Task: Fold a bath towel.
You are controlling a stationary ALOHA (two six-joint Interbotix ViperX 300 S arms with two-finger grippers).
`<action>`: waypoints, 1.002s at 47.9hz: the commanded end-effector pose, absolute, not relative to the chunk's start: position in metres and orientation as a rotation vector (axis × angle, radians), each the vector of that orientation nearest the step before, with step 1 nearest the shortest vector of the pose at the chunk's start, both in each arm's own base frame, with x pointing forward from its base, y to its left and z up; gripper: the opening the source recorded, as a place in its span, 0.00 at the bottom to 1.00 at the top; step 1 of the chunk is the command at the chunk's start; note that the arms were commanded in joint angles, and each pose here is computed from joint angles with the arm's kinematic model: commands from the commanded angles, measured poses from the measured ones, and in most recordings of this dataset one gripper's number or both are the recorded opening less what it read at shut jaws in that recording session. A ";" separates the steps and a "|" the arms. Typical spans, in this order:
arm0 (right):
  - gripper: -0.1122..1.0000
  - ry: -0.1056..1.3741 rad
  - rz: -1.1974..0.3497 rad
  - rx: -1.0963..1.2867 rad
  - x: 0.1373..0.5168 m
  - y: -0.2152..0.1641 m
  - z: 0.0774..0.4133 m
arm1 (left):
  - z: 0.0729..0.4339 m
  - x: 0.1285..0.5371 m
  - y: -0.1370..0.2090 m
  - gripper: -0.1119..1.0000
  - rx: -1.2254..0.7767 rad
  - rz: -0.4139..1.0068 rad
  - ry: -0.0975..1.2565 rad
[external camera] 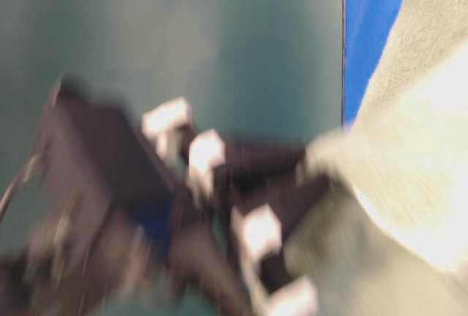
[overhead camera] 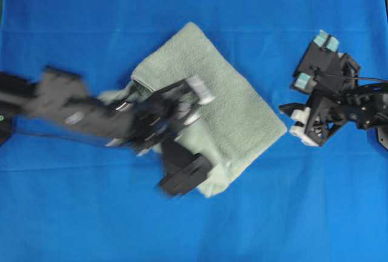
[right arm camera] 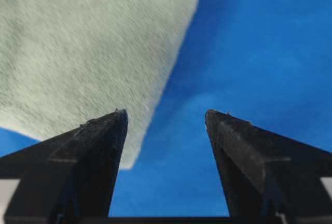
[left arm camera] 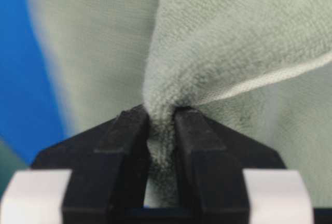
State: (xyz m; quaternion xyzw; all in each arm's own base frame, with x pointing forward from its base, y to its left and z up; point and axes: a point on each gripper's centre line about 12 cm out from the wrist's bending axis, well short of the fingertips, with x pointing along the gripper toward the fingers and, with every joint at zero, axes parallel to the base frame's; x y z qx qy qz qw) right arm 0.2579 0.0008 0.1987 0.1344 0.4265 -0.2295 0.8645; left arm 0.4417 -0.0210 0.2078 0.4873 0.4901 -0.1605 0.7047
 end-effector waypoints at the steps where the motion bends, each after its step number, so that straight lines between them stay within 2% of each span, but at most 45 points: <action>1: 0.67 0.868 -0.475 0.290 0.254 0.001 0.207 | 0.224 0.474 -0.001 0.20 1.131 -0.348 1.023; 12: 0.67 0.863 -0.475 0.292 0.242 -0.001 0.205 | 0.199 0.518 0.026 0.20 1.109 -0.326 0.947; 21: 0.67 0.858 -0.476 0.291 0.236 -0.003 0.205 | 0.190 0.520 0.027 0.20 1.086 -0.321 0.930; 31: 0.67 0.847 -0.473 0.291 0.235 -0.003 0.207 | 0.190 0.521 0.027 0.21 0.924 -0.263 0.901; 32: 0.67 0.846 -0.473 0.291 0.235 -0.003 0.207 | 0.191 0.522 0.027 0.23 0.898 -0.251 0.889; 40: 0.67 0.844 -0.471 0.293 0.235 -0.003 0.208 | 0.199 0.531 0.035 0.67 0.635 -0.138 0.789; 43: 0.67 0.843 -0.471 0.297 0.235 -0.003 0.208 | 0.201 0.530 0.046 0.80 0.500 -0.070 0.779; 45: 0.67 0.841 -0.473 0.302 0.235 -0.003 0.208 | 0.201 0.529 0.052 0.86 0.441 -0.037 0.782; 48: 0.67 0.838 -0.477 0.310 0.235 -0.003 0.208 | 0.201 0.524 0.057 0.87 0.403 -0.015 0.791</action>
